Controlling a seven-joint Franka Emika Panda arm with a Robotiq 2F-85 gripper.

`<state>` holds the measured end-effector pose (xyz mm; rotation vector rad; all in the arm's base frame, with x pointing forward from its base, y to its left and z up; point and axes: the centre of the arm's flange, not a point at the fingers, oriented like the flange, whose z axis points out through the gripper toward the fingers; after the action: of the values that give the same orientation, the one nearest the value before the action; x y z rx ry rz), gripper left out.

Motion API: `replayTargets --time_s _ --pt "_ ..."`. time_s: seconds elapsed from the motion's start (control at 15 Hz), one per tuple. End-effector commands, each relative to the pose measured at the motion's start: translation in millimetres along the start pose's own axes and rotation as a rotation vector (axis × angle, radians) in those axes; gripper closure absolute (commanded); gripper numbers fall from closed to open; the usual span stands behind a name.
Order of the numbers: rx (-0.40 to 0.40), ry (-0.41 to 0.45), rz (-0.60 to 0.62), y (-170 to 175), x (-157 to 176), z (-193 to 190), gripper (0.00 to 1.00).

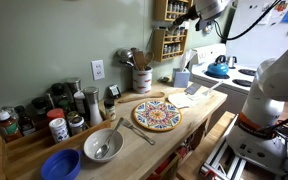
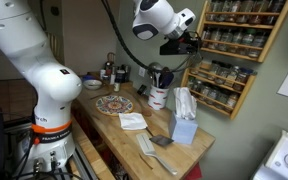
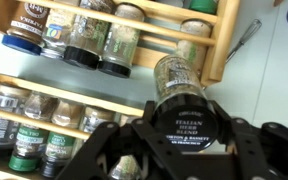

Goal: Remove the spice bottle from the shelf

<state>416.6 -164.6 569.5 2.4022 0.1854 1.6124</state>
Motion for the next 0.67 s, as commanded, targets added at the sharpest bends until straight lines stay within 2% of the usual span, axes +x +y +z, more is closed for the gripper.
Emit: replayTargets --time_s 0.0,0.2,0.33,0.6 --pt "0.080 -0.002 -0.040 -20 12 -50 0.71" --pt "0.181 -0.039 -0.092 -40 19 -67 0.71" --pt "0.246 -0.088 -0.133 -51 24 -76 0.71" --pt "0.428 -0.207 -0.180 -64 38 -97 0.71"
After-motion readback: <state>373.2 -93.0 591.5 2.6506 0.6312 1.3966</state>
